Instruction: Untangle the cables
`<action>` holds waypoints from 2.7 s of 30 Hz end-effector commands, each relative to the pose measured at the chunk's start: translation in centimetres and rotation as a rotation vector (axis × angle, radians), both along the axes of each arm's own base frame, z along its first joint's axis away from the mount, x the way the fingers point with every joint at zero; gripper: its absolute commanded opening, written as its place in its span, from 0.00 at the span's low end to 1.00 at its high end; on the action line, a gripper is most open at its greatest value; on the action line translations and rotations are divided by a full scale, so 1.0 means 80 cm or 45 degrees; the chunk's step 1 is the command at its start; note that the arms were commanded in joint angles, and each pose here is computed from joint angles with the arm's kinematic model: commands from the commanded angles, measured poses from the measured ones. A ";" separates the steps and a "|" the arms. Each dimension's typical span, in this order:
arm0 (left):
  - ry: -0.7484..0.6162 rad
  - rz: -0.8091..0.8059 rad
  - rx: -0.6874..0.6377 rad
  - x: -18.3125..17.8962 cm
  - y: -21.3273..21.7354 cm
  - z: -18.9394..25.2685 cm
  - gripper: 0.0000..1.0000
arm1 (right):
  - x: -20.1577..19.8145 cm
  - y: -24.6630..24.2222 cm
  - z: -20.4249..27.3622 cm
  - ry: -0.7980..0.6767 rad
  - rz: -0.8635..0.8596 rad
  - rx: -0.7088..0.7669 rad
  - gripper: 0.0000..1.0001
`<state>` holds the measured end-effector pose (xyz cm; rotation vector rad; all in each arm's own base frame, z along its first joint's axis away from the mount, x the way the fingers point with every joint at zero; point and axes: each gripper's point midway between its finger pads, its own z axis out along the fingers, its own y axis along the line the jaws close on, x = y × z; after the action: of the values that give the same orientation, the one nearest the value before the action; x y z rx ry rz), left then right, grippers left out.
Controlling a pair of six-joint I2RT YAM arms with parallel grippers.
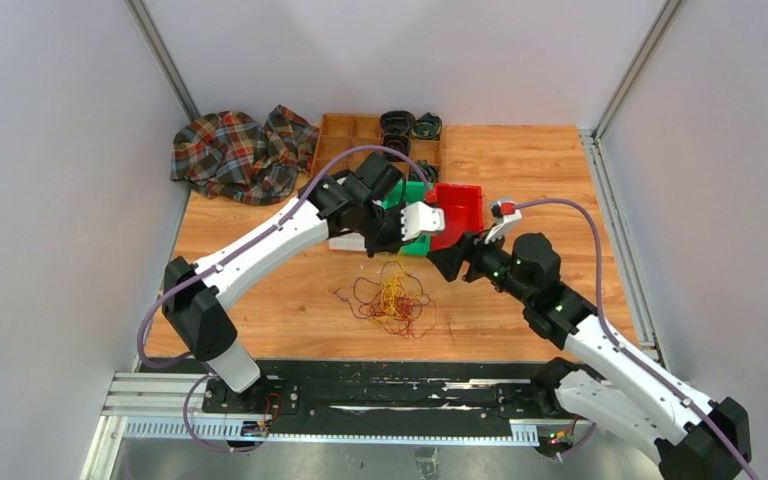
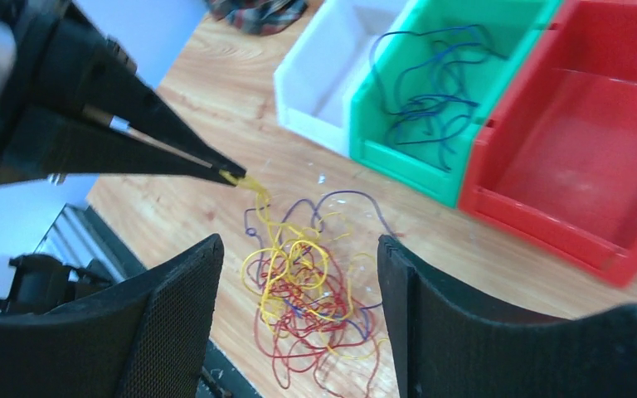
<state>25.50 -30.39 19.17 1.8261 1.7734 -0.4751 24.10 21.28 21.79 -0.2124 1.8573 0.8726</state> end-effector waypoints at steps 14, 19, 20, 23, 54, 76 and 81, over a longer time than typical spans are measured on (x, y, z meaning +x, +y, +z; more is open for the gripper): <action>0.010 0.097 -0.239 -0.051 0.024 0.127 0.01 | -0.001 0.100 0.004 -0.114 0.195 -0.026 0.65; 0.027 0.065 -0.302 -0.068 0.026 0.151 0.00 | 0.012 0.113 0.013 -0.147 0.191 -0.006 0.63; 0.027 0.061 -0.316 -0.071 0.026 0.155 0.00 | 0.014 0.117 0.014 -0.148 0.197 -0.003 0.62; 0.017 0.051 -0.359 -0.076 0.027 0.171 0.00 | 0.018 0.125 0.001 -0.125 0.190 -0.027 0.59; -0.644 0.105 -0.644 -0.068 0.085 0.381 0.00 | 0.008 0.078 -0.063 -0.054 0.012 -0.164 0.61; -0.670 0.064 -0.655 -0.078 0.091 0.385 0.00 | -0.043 0.161 0.081 -0.332 0.480 0.054 0.76; -0.674 0.072 -0.650 -0.080 0.095 0.383 0.00 | -0.023 0.179 0.060 -0.283 0.442 0.008 0.62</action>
<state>19.78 -23.63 49.02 1.3931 1.2276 -0.3508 21.90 34.27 24.68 -0.6090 1.6930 1.0230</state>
